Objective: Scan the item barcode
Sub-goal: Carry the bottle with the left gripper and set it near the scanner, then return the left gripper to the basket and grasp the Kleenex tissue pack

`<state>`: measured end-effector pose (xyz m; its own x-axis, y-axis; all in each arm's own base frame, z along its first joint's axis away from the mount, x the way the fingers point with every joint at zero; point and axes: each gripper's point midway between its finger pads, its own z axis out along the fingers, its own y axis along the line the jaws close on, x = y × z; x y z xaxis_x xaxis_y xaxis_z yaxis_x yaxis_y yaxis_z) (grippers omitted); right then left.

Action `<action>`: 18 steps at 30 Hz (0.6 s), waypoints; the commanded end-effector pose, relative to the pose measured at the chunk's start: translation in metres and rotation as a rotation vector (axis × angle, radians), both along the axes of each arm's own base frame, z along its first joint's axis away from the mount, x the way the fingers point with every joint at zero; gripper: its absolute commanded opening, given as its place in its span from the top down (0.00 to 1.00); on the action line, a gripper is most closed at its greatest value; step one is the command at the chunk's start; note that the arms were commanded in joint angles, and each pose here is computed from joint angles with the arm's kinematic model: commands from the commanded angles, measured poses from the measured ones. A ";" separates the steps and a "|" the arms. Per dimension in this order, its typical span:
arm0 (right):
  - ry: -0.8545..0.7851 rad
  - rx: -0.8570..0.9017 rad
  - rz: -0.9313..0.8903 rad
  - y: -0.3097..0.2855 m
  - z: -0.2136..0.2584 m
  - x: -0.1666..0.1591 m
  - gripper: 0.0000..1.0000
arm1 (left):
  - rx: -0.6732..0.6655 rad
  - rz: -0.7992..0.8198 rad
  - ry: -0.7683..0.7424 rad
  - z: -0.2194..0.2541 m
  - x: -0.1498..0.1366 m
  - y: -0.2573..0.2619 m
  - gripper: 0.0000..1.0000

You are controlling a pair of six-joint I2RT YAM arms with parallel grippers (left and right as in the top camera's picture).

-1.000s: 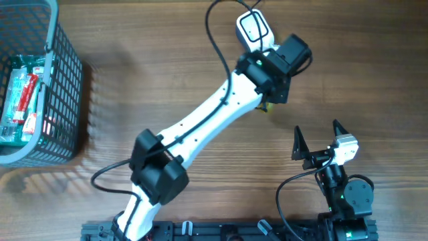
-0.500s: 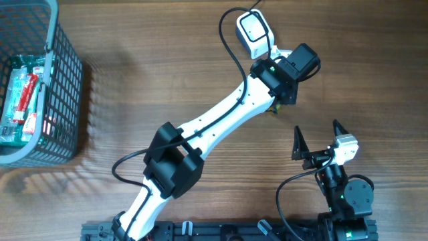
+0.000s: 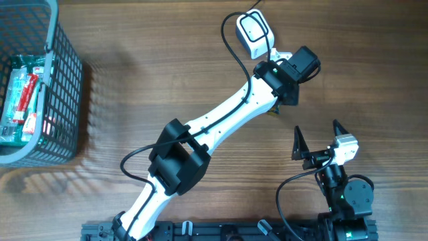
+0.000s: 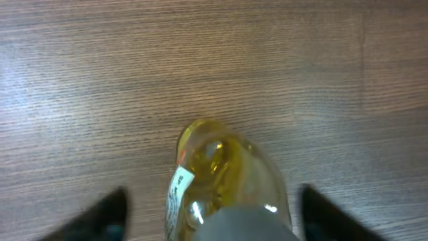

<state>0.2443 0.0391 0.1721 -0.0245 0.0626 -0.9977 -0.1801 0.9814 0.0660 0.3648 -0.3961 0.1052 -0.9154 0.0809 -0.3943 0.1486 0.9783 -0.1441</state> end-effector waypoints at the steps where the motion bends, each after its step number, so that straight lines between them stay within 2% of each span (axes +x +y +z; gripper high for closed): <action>1: -0.007 -0.010 -0.013 -0.003 0.001 0.000 0.01 | 0.016 0.001 0.001 -0.005 0.001 0.001 0.10; 4: -0.007 -0.010 -0.013 -0.003 0.001 0.000 0.00 | 0.014 -0.064 -0.039 0.008 0.004 -0.001 0.03; 5: -0.007 -0.010 -0.013 -0.003 0.001 0.000 0.02 | -0.005 -0.090 -0.077 0.028 0.008 -0.002 0.00; 7: -0.007 -0.010 -0.013 -0.003 0.001 0.000 0.00 | -0.029 -0.105 -0.151 0.064 0.016 0.002 0.00; 10: -0.007 -0.010 -0.013 -0.003 0.001 0.000 0.00 | -0.043 -0.008 -0.322 0.133 0.038 0.031 0.00; 14: -0.007 -0.010 -0.013 -0.003 0.001 0.000 0.01 | -0.037 0.199 -0.591 0.255 0.060 0.127 0.00; 18: -0.007 -0.010 -0.013 -0.003 0.001 0.000 0.00 | -0.022 0.438 -0.706 0.324 0.058 0.246 0.00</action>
<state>0.2443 0.0391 0.1722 -0.0241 0.0626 -0.9977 -0.1801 0.9814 0.0660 0.4266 -0.2582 0.3523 -0.5748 -0.1257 -0.8086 0.0171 0.9861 -0.1654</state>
